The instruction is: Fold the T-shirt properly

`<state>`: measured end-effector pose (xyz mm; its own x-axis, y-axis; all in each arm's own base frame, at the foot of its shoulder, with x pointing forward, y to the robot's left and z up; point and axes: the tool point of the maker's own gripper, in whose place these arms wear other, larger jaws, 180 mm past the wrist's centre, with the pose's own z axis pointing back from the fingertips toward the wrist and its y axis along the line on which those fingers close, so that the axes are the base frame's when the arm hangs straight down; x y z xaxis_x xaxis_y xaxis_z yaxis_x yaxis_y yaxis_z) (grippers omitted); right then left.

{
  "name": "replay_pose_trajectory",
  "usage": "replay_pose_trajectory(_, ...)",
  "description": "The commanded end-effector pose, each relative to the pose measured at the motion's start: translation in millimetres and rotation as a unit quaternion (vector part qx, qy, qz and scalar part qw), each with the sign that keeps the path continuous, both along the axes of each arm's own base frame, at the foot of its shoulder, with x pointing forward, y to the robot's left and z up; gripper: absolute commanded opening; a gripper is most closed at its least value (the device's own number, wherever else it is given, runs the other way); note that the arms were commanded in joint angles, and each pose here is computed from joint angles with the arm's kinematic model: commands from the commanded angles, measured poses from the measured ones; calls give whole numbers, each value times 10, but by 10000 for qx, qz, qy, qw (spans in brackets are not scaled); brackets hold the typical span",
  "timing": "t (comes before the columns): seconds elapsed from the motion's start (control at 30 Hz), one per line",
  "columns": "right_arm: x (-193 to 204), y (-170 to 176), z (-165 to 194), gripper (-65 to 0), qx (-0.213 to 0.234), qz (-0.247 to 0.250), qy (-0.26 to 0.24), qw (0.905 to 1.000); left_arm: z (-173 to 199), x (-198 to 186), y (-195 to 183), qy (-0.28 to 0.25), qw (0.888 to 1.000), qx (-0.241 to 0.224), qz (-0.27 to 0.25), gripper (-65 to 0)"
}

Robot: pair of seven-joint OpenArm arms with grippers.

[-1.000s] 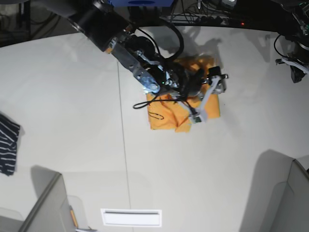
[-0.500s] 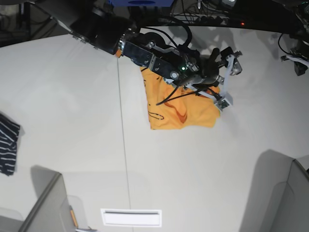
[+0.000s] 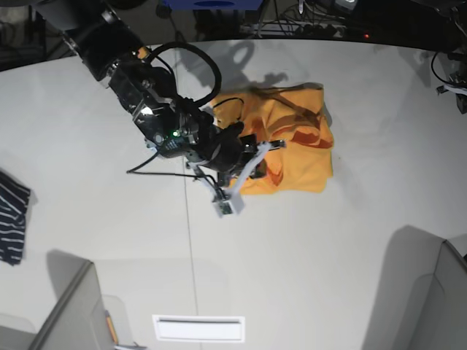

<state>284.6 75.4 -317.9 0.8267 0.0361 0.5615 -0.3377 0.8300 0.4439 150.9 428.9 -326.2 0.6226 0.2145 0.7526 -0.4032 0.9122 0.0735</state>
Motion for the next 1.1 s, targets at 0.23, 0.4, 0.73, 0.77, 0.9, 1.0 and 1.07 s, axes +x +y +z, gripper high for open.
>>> replay_pose_trajectory(0.23, -29, 64, -279, -650, -176, 9, 544, 9984, 139, 79, 31, -196, 9997, 138, -93, -650)
replay_pose_trajectory(0.4, -349, 330, -311, -650, -254, 615, 733, 9951, 139, 71, 40, -187, 9997, 144, -86, -650)
replay_pose_trajectory(0.73, -1036, 680, -475, -650, -539, 1767, 862, 9790, 147, 79, 44, -205, 9997, 147, -79, -650)
replay_pose_trajectory(0.77, -977, 670, -436, -650, -481, 1680, 824, 9812, 147, 79, 44, -205, 9997, 147, -79, -650)
replay_pose_trajectory(0.9, -678, 590, -182, -650, -147, 1241, 595, 9904, 149, 76, 48, -207, 9996, 150, -73, -650)
replay_pose_trajectory(1.0, -527, 450, -229, -650, -204, 945, 757, 9924, 147, 71, 48, -199, 9997, 150, -73, -650)
replay_pose_trajectory(1.07, -456, 383, -292, -650, -256, 790, 848, 9929, 147, 71, 48, -199, 9997, 150, -73, -650)
